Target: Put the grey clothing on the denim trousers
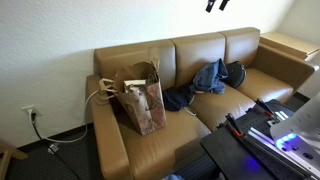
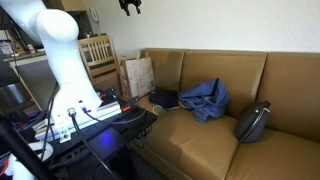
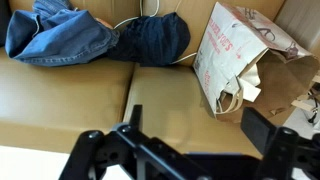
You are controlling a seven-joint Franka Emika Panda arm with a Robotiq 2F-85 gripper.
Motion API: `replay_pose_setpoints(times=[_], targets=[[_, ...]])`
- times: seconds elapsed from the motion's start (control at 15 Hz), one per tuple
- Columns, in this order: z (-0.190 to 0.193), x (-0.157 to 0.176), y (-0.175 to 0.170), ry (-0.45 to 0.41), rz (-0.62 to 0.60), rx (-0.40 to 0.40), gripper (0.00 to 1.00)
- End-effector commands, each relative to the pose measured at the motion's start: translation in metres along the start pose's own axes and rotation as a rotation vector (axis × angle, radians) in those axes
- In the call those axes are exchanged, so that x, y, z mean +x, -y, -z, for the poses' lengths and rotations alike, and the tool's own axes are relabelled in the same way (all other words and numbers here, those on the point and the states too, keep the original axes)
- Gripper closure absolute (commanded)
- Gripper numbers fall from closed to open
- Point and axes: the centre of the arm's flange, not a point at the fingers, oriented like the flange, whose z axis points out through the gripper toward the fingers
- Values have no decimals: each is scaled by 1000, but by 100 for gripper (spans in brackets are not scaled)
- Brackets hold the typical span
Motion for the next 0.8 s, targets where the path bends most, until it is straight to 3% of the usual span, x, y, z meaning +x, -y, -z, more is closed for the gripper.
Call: replay_pose_setpoints(times=[0.0, 0.47, 0.6, 0.73], targets=[[0, 0, 0, 0, 0, 0, 0], [0, 0, 0, 0, 0, 0, 0], [3, 23, -62, 39, -154, -30, 0], [-15, 19, -108, 80, -253, -46, 0]])
